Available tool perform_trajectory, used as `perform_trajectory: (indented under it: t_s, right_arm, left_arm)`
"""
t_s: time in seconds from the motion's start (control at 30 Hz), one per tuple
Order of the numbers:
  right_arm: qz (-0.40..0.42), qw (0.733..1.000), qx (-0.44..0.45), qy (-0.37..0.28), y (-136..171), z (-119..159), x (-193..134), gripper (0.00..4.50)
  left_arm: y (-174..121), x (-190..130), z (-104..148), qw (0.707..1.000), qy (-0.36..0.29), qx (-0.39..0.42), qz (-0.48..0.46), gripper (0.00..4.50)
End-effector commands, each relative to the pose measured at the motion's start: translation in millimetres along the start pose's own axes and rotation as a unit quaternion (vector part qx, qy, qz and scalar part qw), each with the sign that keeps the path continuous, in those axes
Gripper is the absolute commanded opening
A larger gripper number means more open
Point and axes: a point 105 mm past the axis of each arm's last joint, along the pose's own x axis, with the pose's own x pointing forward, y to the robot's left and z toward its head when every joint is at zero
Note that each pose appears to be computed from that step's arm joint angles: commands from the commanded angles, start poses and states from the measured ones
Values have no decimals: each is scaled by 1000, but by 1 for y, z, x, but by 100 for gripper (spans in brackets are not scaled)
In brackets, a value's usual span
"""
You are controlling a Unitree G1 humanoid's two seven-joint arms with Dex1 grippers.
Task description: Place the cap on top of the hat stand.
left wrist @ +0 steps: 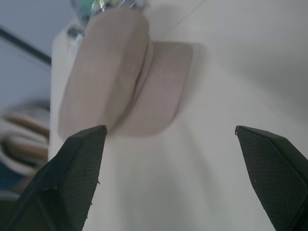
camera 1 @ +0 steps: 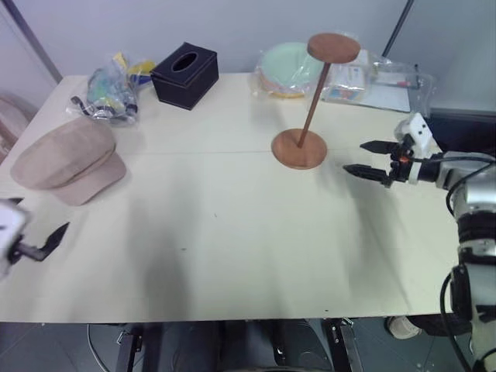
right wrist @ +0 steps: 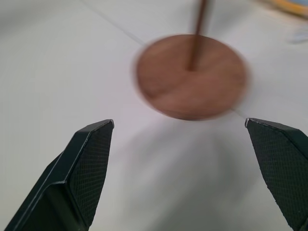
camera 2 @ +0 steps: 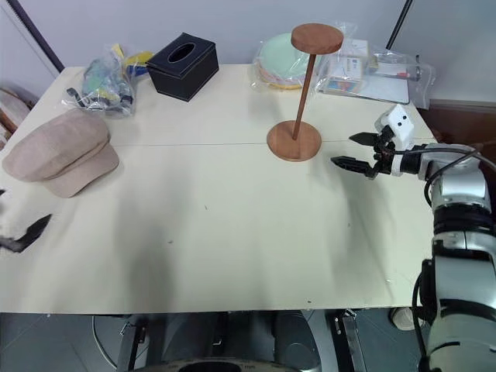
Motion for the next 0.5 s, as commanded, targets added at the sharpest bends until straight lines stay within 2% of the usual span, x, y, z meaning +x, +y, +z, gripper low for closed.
perform_trajectory:
  t_s: [0.03, 0.13, 0.23, 0.4, 0.5]
  right_arm:
    - [80, 995, 4, -63, 45, 40, -1, 449]
    - [127, 989, 17, -80, 80, 55, -2, 449]
    - [167, 980, 23, -109, 112, 78, -6, 449]
    - [172, 974, 27, -144, 125, 104, -13, 449]
    - [169, 973, 26, -156, 128, 115, -17, 449]
  left_arm:
    - [-5, 28, 15, 993, -6, 82, 81, 447]
    - [-16, 49, 18, 987, 0, 119, 104, 447]
    - [-24, 74, 7, 982, 38, 131, 130, 447]
    - [-26, 106, -11, 973, 76, 155, 152, 447]
    - [-27, 124, -12, 971, 76, 165, 157, 447]
